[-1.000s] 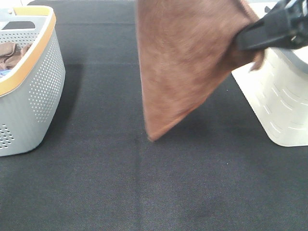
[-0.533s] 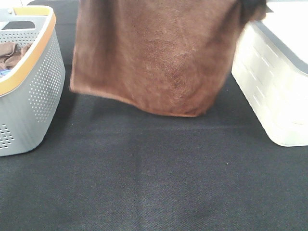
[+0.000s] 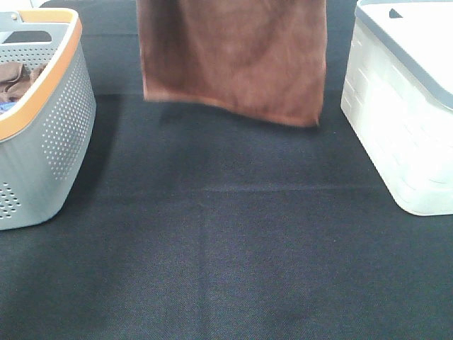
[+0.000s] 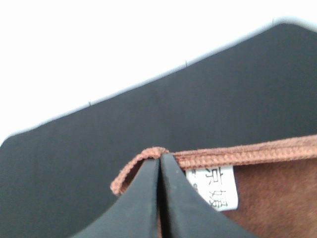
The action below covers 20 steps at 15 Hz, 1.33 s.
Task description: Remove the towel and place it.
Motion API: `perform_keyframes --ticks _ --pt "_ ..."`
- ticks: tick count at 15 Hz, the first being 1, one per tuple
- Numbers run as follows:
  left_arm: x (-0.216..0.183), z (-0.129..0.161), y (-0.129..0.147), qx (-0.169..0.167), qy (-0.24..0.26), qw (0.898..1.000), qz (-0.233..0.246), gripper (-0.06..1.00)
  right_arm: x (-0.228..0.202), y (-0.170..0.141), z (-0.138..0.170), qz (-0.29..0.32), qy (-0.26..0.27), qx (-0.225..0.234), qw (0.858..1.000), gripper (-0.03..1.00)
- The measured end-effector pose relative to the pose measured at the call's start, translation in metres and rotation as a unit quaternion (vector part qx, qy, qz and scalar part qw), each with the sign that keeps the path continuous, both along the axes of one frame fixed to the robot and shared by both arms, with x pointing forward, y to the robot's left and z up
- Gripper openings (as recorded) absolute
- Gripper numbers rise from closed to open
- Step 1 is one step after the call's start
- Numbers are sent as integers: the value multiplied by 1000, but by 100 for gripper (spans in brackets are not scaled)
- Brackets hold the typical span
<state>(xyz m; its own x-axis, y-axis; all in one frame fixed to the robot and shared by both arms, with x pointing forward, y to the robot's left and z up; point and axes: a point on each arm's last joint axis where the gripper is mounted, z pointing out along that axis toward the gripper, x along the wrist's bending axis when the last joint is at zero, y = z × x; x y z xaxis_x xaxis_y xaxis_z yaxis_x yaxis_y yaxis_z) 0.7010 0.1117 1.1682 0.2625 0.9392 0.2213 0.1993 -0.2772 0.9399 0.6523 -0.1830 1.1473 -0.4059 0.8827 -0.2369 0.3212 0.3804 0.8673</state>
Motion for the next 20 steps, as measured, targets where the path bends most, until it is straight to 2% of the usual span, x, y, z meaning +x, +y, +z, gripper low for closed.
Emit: perform_keyframes --ticks 2,3,5,6,8,9,11,12,13,14,15,16,17,18,20 --pt "16 -9 6 -37 -29 999 -4 0 18 2 -8 -2 -38 -21 999 0" --pt "20 -19 6 -36 -11 999 2 0 22 4 -17 -2 -26 -27 999 0" --pt "21 -47 4 -42 83 995 30 0 25 4 -43 2 48 -47 998 0" --pt "18 -60 3 -45 139 988 44 0 24 4 -55 2 91 -53 994 0" --pt "7 -85 -1 -45 261 963 56 0 16 3 -68 -6 173 -51 984 0" --pt "-4 -100 -6 -28 343 937 51 0 8 2 -74 -17 231 -49 972 0" --pt "-16 -115 -12 -16 422 905 47 0 -1 0 -81 -32 297 -48 953 0" --pt "-20 -120 -16 -6 442 896 44 0 -7 -1 -84 -36 330 -45 942 0" --pt "-22 -123 -18 0 451 891 42 0 -12 0 -88 -38 361 -39 931 0" --pt "-22 -123 -18 0 451 891 42 0 -12 0 -88 -38 361 -39 931 0" --pt "-24 -126 -20 5 457 888 41 0 -17 0 -93 -36 387 -36 921 0" --pt "-29 -131 -23 9 466 884 38 0 -22 0 -102 -35 412 -38 910 0" --pt "-35 -136 -27 18 477 878 34 0 -31 -1 -115 -34 451 -45 891 0" --pt "-51 -151 -34 41 504 862 29 0 -36 -2 -124 -34 471 -46 880 0" --pt "-73 -168 -37 67 537 840 25 0 -48 -2 -144 -32 512 -42 857 0"
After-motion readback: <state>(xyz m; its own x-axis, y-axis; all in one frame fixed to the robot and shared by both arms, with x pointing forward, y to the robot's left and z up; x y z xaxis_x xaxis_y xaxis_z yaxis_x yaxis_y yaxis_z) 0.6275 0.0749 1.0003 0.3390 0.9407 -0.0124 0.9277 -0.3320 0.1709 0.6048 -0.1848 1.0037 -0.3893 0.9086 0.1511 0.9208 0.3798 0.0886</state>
